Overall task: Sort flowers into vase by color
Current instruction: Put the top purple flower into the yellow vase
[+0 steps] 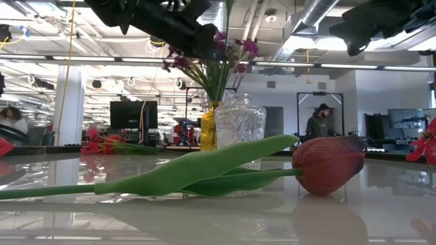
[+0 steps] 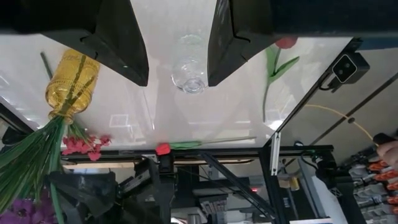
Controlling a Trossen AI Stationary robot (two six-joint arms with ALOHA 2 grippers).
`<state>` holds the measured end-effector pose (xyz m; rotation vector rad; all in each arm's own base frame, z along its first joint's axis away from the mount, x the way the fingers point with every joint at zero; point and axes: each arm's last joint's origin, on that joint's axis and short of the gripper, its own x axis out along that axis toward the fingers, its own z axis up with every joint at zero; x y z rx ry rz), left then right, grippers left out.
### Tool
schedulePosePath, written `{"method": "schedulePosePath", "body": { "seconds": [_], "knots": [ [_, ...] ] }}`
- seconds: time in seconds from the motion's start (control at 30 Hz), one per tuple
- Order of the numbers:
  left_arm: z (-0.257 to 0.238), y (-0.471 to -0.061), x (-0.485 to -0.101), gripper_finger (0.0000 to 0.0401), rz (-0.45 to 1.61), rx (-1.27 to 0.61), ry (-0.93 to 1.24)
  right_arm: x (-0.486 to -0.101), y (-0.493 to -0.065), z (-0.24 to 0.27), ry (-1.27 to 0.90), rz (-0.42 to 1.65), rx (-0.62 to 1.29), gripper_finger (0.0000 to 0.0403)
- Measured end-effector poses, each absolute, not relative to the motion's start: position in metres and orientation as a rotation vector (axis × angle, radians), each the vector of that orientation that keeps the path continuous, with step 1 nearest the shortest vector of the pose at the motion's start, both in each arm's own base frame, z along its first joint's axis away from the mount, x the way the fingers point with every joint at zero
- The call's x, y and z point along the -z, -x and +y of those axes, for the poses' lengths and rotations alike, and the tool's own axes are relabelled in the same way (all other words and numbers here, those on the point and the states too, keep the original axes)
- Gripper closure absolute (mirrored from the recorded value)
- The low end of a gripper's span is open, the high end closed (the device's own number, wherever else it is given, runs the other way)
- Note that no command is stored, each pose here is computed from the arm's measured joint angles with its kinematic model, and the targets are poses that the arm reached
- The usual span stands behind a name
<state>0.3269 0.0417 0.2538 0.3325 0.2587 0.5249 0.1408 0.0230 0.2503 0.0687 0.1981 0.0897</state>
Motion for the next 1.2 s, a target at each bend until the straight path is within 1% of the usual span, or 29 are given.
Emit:
{"method": "schedulePosePath", "body": {
  "seconds": [0.27,0.77,0.93,1.03,1.2],
  "knots": [
    [0.041,-0.334,-0.242,0.0401,0.285,-0.553,-0.334,-0.250,-0.141,0.023,-0.068,0.205,-0.090,0.0214],
    [0.044,-0.330,-0.232,0.0401,0.338,-0.628,-0.164,-0.249,-0.141,0.024,-0.070,0.207,-0.095,0.0214],
    [0.047,-0.335,-0.219,0.0401,0.357,-0.647,-0.116,-0.250,-0.141,0.024,-0.071,0.207,-0.095,0.0214],
    [0.047,-0.335,-0.213,0.0401,0.390,-0.656,-0.109,-0.250,-0.140,0.024,-0.071,0.206,-0.098,0.0214],
    [0.048,-0.337,-0.209,0.0401,0.391,-0.667,-0.100,-0.250,-0.140,0.025,-0.075,0.203,-0.103,0.0214]
  ]
}}
